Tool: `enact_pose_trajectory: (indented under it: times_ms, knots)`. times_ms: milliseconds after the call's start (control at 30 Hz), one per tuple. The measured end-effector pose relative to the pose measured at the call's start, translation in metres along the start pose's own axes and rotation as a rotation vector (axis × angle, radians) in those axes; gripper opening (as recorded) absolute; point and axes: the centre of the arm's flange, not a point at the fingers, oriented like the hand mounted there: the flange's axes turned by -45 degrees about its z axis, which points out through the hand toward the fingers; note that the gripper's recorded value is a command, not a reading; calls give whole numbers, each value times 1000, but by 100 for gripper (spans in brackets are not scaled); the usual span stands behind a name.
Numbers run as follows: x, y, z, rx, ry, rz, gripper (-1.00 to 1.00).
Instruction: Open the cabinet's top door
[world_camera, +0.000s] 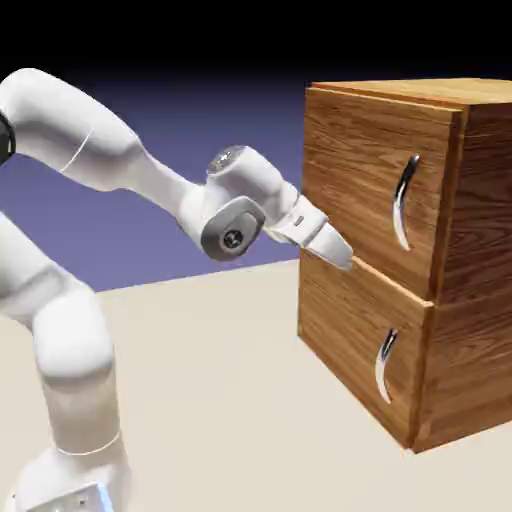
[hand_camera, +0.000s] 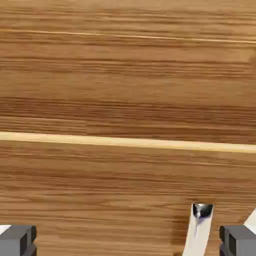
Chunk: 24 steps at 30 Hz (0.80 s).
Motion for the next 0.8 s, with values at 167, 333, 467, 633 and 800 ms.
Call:
enact_pose_trajectory:
  times_ms: [167,333,467,633,800]
  knots:
    - [14,-10,-16,2,43,-23,100]
    - [25,-16,-31,-2,89,-41,100]
    - [31,-20,-42,-7,128,-52,100]
    - [36,-21,-55,-17,181,-60,100]
    - [39,-18,-65,-27,237,-64,100]
